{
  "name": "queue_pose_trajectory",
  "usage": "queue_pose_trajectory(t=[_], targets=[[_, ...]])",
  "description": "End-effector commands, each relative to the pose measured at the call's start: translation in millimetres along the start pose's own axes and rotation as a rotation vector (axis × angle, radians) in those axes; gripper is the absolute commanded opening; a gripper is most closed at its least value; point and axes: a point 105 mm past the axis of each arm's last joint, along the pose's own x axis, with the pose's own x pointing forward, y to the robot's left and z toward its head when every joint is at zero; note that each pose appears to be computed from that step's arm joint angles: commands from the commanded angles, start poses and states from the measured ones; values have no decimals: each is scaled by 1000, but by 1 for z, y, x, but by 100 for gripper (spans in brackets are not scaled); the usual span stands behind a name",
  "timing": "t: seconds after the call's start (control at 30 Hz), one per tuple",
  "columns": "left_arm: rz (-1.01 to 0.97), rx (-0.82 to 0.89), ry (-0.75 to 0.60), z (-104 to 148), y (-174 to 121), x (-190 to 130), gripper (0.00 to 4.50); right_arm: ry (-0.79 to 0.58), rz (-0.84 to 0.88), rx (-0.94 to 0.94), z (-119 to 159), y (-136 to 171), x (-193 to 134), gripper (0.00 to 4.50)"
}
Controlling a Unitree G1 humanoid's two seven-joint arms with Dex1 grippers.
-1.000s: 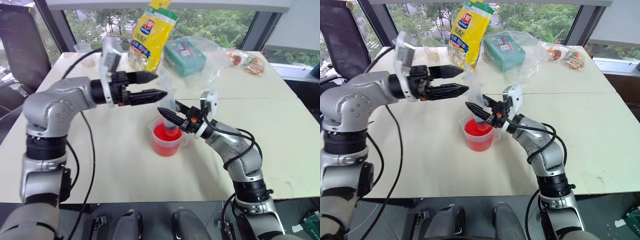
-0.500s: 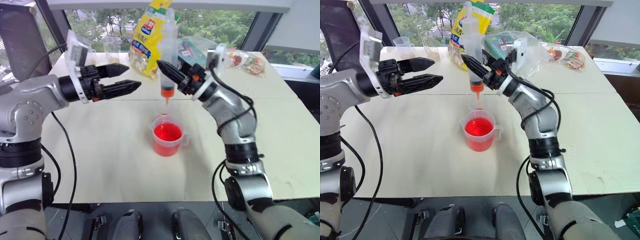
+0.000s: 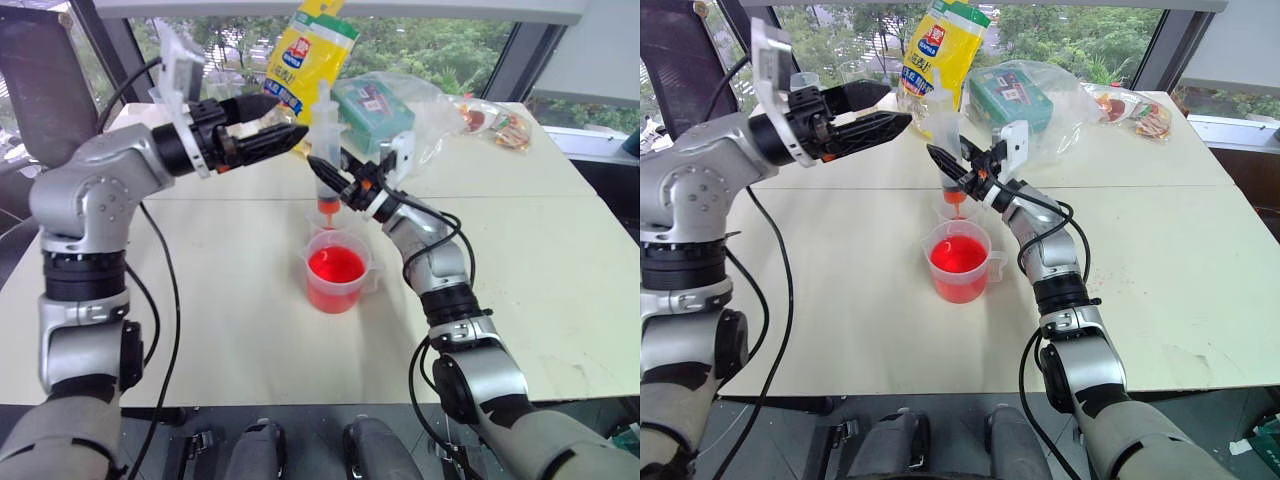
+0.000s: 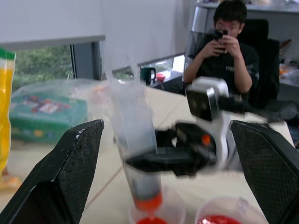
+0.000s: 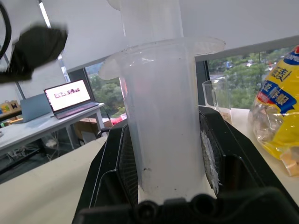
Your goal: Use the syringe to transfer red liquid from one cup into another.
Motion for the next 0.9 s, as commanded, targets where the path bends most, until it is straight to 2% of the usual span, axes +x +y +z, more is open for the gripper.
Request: queue_pose_trajectory(t=[0.03,0.27,0.47,0.67,0.77,0.9], targets=[[-39,49,-31,13,-3,12,445,-58,19,-38,15,6,4,144],[-110,11,-28,8,-7,29,445,-46,23,-54,13,8,1,144],[-120,-19,-5,-7,-5,43,445,-45,26,-63,13,8,2,144],[-118,-20,-13,-9,0,54,445,-47,38,-67,14,11,2,144],[-121,-23,-14,-11,2,60,360,-43,41,-69,13,13,2,144],[-134,-29,-6,-16,1,63,171,-42,40,-73,14,12,2,144]])
